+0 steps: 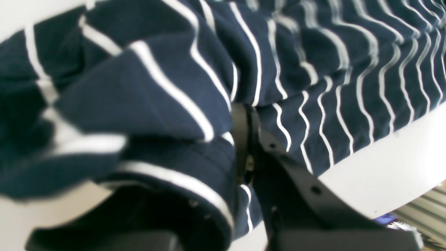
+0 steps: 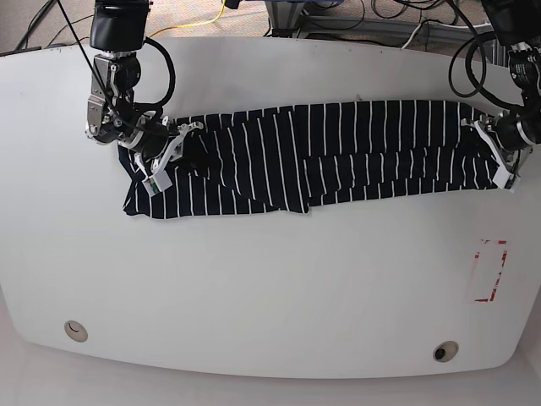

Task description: Layout the t-shirt on the table in an organized manner, then fold the t-shirt properly

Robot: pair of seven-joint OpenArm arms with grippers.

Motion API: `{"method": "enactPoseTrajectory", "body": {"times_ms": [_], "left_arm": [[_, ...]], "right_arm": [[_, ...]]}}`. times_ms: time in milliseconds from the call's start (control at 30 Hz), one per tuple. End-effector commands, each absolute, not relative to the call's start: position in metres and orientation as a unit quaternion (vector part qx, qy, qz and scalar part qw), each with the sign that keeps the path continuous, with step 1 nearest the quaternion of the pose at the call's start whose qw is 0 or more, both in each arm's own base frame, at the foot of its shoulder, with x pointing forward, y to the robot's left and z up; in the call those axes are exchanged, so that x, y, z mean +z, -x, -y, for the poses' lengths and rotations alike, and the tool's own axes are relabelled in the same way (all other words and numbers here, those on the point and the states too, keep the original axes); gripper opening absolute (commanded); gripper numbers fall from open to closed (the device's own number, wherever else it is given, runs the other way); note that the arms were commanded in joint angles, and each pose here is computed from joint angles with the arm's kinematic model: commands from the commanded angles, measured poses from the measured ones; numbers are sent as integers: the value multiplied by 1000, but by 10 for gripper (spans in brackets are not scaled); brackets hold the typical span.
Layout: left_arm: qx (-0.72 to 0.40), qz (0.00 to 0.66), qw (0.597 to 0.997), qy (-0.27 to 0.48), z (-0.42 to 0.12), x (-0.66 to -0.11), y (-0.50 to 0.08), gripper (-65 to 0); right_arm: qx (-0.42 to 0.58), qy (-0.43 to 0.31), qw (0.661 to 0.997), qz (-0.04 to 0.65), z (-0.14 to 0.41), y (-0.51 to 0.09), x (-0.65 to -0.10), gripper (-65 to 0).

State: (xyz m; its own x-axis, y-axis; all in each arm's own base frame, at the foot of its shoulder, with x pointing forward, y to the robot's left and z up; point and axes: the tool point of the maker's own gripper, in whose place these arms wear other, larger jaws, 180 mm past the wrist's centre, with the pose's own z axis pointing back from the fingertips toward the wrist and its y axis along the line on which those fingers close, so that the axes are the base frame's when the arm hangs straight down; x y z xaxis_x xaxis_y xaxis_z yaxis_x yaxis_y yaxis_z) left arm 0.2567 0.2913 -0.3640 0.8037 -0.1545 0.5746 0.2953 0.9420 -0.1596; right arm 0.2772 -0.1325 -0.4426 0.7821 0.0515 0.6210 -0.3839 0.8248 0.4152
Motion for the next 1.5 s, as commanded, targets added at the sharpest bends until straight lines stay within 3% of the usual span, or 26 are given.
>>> {"method": "enactPoseTrajectory", "body": {"times_ms": [0, 467, 1033, 1300, 1467], "left_arm": [[-153, 318, 930, 102, -289, -338, -266, -610], [-297, 334, 892, 68, -225, -290, -285, -608], [-399, 339, 833, 178, -93, -294, -301, -608], [-429, 323, 819, 203, -63, -301, -289, -604], [-439, 316, 815, 209, -56, -304, -285, -521]], "right_arm": [[144, -224, 938, 221, 147, -247, -472, -637], [144, -225, 938, 221, 147, -247, -472, -637], [143, -225, 938, 221, 147, -247, -472, -637], [145, -224, 936, 229, 147, -255, -468, -637], [145, -225, 936, 230, 146, -256, -467, -637]]}}
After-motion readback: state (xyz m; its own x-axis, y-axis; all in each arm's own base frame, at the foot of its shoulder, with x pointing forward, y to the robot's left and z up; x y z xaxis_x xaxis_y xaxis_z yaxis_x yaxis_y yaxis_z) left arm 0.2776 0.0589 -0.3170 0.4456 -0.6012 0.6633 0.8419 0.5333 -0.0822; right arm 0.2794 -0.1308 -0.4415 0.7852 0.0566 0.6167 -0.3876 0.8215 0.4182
